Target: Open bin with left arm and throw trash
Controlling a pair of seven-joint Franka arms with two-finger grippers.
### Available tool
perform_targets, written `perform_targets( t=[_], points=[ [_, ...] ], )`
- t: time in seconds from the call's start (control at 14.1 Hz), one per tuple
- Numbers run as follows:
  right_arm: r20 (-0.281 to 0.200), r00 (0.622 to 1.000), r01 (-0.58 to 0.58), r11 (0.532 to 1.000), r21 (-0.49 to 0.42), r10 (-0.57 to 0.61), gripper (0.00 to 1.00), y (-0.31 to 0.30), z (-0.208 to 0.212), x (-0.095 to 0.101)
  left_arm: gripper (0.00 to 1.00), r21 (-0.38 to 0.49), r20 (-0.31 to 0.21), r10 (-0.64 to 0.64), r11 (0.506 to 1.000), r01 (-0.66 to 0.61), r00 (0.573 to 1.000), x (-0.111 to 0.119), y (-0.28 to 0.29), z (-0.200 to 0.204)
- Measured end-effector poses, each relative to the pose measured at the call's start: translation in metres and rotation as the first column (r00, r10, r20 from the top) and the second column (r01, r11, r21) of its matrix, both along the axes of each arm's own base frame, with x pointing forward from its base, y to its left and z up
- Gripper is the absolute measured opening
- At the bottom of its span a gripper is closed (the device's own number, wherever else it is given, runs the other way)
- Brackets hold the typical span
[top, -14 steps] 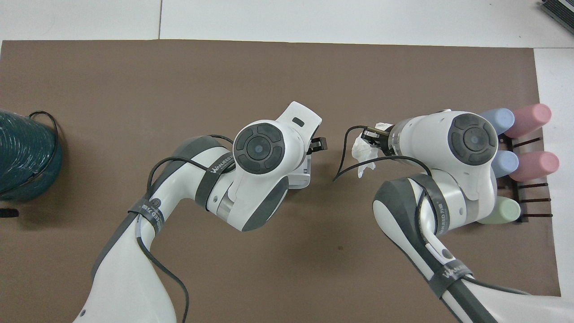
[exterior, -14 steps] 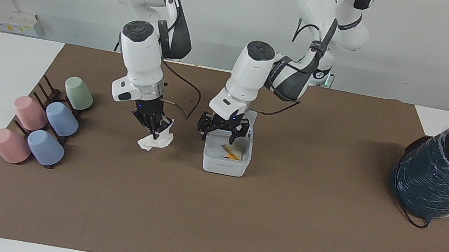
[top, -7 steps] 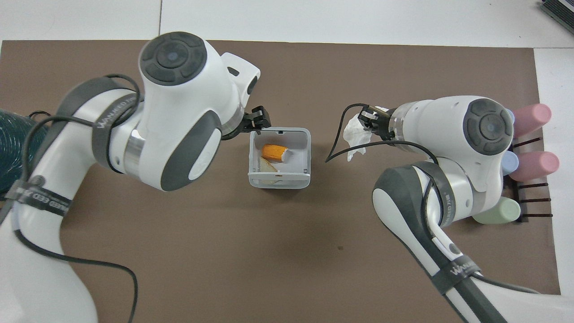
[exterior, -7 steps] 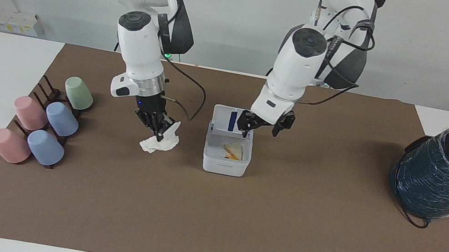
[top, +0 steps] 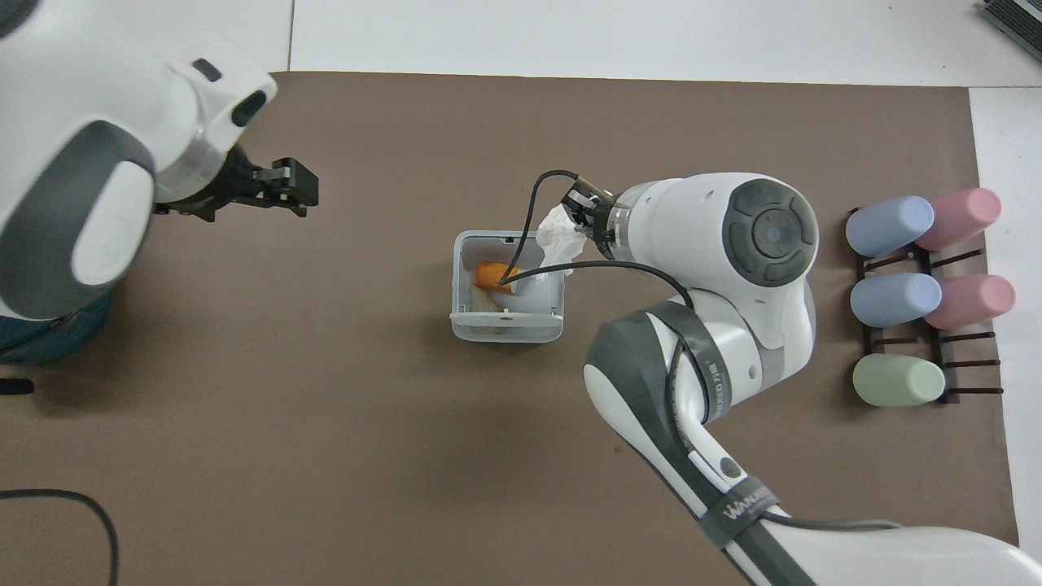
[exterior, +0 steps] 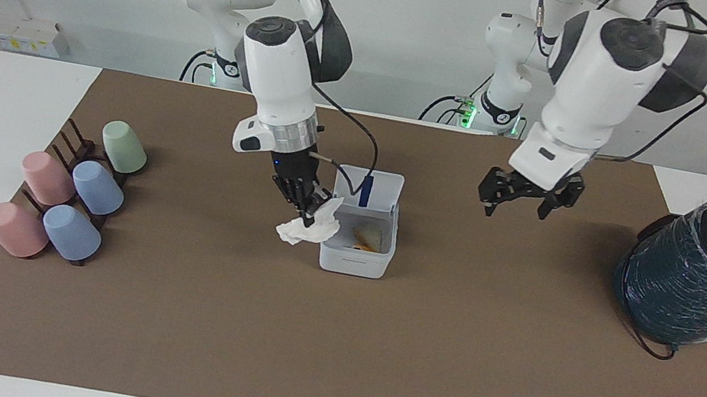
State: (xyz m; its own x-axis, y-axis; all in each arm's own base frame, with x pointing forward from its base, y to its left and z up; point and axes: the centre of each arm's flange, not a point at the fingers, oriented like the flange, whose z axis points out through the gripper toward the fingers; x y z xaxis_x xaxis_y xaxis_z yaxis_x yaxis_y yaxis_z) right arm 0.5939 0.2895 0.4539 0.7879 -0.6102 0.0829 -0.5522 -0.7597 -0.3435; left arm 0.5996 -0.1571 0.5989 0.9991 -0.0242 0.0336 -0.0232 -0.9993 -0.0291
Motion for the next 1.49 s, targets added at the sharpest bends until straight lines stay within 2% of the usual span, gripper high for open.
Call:
perform_targets(
  t=[0.14, 0.43, 0.57, 0.78, 1.07, 1.28, 1.49],
  points=[
    [-0.013, 1.000, -0.024, 1.000, 0.000, 0.024, 0.03, 0.022, -0.014, 0.000, 1.00, -0.001, 0.008, -0.022, 1.000, 0.022, 1.000, -0.003, 0.033, 0.016],
    [-0.040, 0.996, -0.075, 0.997, -0.009, 0.075, 0.03, 0.054, -0.033, -0.013, 1.00, 0.001, -0.004, -0.047, 0.999, 0.047, 0.999, -0.010, 0.050, 0.028],
    [-0.052, 0.995, -0.088, 0.996, -0.014, 0.087, 0.20, 0.061, -0.037, -0.018, 1.00, -0.001, 0.004, -0.052, 0.999, 0.052, 0.999, -0.012, 0.052, 0.033],
    [-0.057, 0.994, -0.093, 0.996, -0.017, 0.092, 0.55, 0.063, -0.038, -0.020, 1.00, 0.000, -0.005, -0.060, 0.998, 0.060, 0.998, -0.014, 0.051, 0.028],
    [-0.035, 0.997, -0.072, 0.997, -0.011, 0.071, 0.99, 0.051, -0.024, -0.012, 1.00, 0.000, -0.019, -0.060, 0.998, 0.060, 0.998, -0.018, 0.052, 0.018],
    [-0.005, 0.998, -0.055, 0.998, -0.030, 0.055, 1.00, 0.022, -0.001, -0.002, 1.00, 0.002, -0.050, -0.058, 0.998, 0.058, 0.997, -0.029, 0.057, 0.005],
    [-0.013, 0.993, -0.115, 0.989, -0.095, 0.114, 1.00, -0.033, 0.027, 0.007, 1.00, 0.001, -0.056, -0.059, 0.998, 0.059, 0.997, -0.036, 0.058, 0.003]
  ],
)
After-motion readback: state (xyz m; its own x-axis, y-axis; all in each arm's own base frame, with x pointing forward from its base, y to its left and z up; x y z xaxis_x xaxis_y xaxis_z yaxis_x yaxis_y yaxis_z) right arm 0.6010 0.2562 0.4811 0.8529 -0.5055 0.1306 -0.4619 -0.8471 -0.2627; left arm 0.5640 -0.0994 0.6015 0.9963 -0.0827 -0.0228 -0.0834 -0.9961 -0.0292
